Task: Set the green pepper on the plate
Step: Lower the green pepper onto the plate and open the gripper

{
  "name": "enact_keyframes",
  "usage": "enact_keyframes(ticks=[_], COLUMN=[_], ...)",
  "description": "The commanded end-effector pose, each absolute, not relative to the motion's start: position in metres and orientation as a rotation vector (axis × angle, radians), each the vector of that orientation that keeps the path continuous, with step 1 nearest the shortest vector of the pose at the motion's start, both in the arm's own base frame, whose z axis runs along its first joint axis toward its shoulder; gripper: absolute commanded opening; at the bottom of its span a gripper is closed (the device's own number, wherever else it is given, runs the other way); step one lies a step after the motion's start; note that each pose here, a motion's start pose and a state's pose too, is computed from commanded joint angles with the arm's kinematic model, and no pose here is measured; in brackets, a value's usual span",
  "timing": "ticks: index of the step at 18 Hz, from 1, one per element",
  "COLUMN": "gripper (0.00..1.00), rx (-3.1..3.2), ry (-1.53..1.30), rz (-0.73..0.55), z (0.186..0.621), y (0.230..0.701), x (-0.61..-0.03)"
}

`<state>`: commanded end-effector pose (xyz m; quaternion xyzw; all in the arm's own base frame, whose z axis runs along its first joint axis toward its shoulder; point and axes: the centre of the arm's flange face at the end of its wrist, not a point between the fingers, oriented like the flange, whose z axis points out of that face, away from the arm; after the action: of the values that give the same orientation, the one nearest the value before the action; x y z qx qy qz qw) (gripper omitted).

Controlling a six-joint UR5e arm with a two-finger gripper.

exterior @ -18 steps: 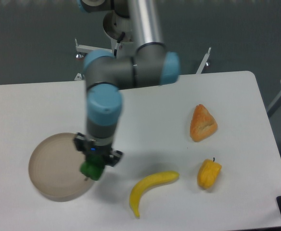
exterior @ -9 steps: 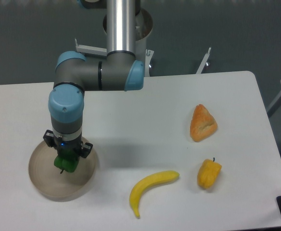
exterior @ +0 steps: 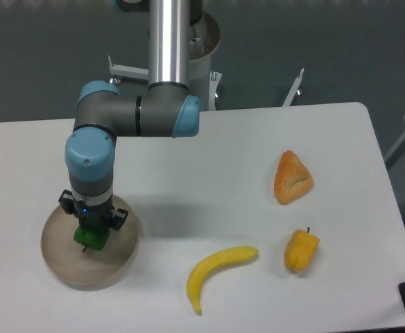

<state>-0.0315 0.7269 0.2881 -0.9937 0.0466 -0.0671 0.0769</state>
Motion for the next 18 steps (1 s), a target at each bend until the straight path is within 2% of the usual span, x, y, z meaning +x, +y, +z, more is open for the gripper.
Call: enact_keyframes(ticks=[15, 16, 18], gripper=[0.28, 0.35, 0.57], rx=[-2.982, -2.984, -2.982], ry=[0.187, 0.189, 0.189], rz=[-0.200, -0.201, -0.200], z=[0.2788, 0.2777, 0.2788], y=[0.7237, 0.7239, 0.7237], x=[-0.0285, -0.0275, -0.0285])
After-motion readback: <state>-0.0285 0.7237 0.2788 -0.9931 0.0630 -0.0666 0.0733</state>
